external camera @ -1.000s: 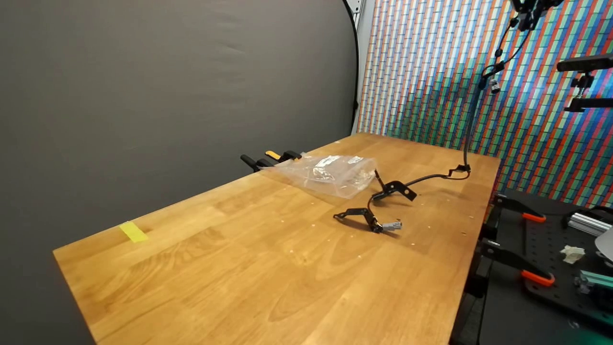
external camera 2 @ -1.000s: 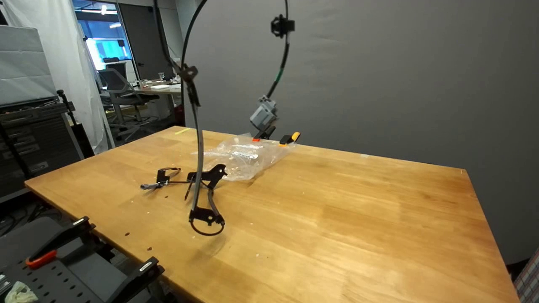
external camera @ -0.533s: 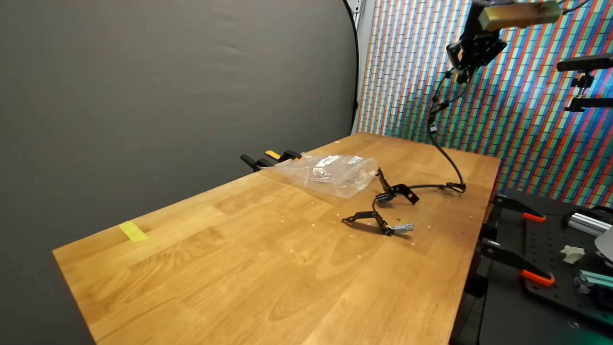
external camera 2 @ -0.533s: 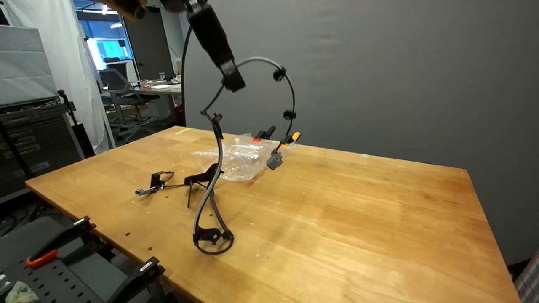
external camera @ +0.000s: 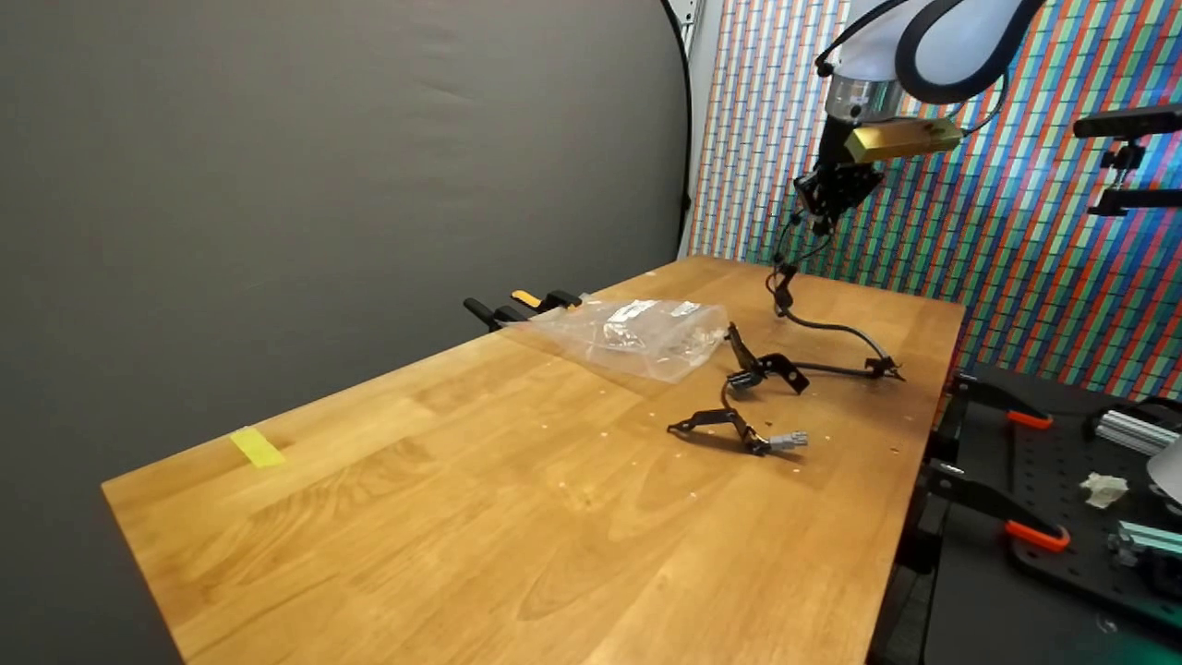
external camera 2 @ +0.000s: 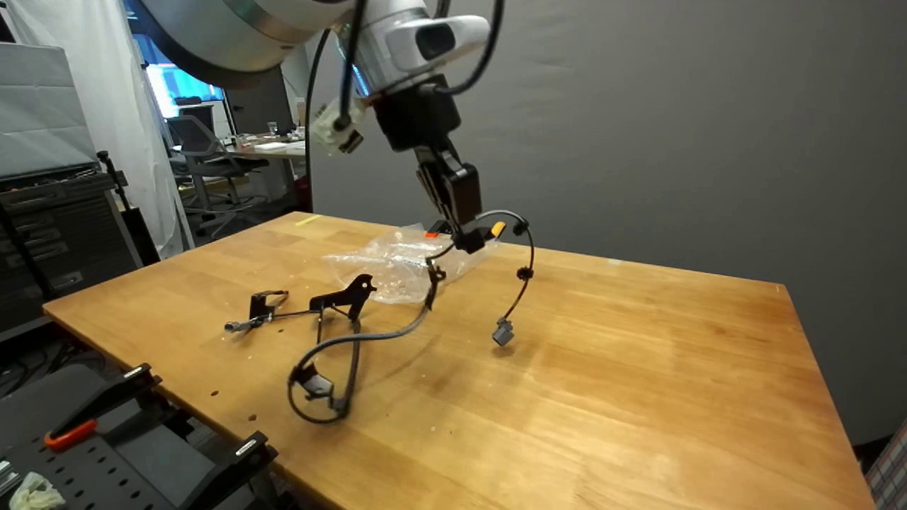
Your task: Remove the black thing from the plastic bag
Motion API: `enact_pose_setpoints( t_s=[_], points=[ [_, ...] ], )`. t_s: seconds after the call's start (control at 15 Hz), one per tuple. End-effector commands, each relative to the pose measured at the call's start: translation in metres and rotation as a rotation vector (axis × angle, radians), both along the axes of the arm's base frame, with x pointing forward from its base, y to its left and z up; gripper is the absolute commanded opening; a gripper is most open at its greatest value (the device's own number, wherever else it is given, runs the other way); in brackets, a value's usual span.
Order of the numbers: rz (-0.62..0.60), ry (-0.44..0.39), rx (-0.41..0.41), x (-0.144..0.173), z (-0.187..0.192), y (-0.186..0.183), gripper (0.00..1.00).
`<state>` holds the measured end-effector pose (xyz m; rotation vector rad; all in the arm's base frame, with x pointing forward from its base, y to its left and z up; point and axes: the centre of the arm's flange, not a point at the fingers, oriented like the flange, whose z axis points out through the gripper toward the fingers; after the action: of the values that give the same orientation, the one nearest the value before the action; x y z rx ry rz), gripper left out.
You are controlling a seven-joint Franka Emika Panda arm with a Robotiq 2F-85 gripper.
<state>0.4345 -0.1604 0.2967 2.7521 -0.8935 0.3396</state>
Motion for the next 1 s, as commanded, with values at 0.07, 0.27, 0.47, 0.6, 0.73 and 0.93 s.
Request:
enact_pose_setpoints(
  t_s=[0.07,0.27,0.47,0.6,0.73,0.93],
  points=[
    [0.054,0.033,0.025,0.054,-0.037,-0.054,0.04],
    [0.052,0.070,0.052,0.070,-0.059,-0.079,0.04],
    [0.036,0.081,0.060,0.086,-0.075,-0.098,0.04],
    [0.021,0.092,0.034,0.092,-0.085,-0.111,0.04],
    [0.008,0.118,0.006,0.089,-0.094,-0.124,0.04],
    [0.006,0.152,0.003,0.083,-0.106,-0.136,0.39]
  ],
)
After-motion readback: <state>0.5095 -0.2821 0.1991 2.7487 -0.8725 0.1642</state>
